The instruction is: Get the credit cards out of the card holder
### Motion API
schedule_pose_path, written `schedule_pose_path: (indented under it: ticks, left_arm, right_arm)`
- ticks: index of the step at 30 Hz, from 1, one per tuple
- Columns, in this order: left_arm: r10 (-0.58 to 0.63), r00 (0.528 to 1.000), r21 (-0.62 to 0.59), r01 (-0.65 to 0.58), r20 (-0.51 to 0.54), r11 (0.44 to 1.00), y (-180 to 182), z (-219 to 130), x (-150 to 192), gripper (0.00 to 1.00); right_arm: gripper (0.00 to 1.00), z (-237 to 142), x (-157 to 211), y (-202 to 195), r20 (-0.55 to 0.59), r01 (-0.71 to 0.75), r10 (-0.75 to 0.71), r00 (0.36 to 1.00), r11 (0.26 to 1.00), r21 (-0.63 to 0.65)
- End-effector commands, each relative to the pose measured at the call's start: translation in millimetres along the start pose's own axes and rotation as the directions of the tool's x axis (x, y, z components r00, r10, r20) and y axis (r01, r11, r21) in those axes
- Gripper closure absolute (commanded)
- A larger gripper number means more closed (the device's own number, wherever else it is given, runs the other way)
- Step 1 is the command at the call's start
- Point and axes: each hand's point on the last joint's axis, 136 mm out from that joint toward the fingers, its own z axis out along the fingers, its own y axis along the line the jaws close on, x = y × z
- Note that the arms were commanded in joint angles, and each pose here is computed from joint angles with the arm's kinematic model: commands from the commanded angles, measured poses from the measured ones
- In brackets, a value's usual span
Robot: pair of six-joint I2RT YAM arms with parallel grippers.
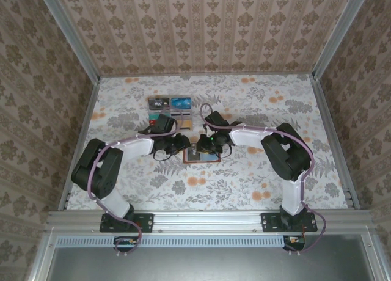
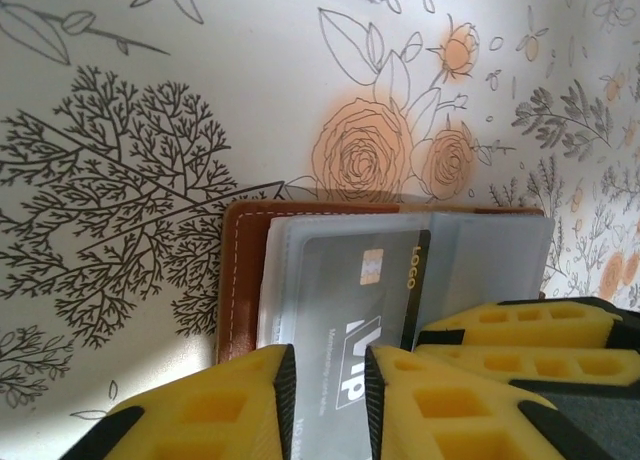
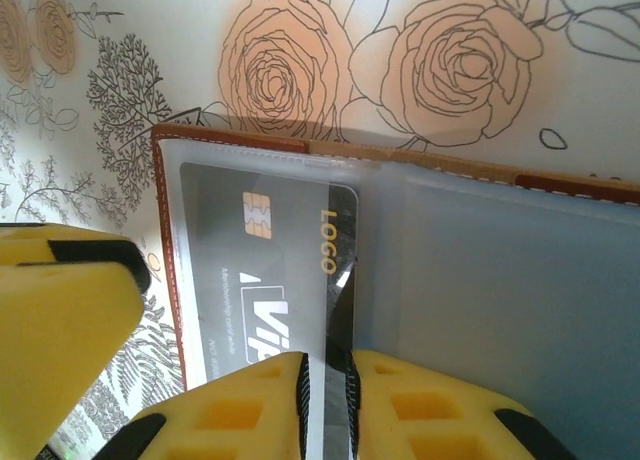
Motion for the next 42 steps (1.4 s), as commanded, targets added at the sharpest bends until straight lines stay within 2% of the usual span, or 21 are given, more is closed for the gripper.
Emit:
schedule_pose_path:
  ticks: [1,8,18,30,36,42]
  left_arm:
    - [-0.028,1.000,-0.005,0.028,0.006,1.000,-2,4,-1,0.76]
    - [-0.051,0.998,-0.071,0.049,-0.028,0.996,15,12,11,0.83]
    - [-0.086,0.995,-0.145,0.078,-0.051,0.986,39,17,24,0.87]
    - [-0.109,0.990,-0.172,0.093,-0.089,0.981,49,25,33,0.89]
    - [-0.110,0.990,-0.185,0.092,-0.086,0.978,52,25,34,0.89]
    - [-0.108,0.991,-0.189,0.091,-0.080,0.978,54,21,30,0.87]
  right_arm:
    - [0.78,2,1,-2,-0.012,-0.016,0.015,1.000,1.000,-0.019]
    - [0.78,4,2,-11,-0.020,-0.037,0.037,0.999,0.999,-0.014]
    - [0.81,11,8,-15,-0.053,-0.048,0.046,0.998,0.998,-0.033]
    - [0.82,12,8,-4,-0.075,-0.054,0.044,0.996,0.989,-0.136]
    - [0.88,5,3,-6,-0.043,-0.068,0.061,0.997,0.983,-0.172]
    - [0.98,-6,-2,-11,0.008,-0.070,0.073,0.997,0.980,-0.189]
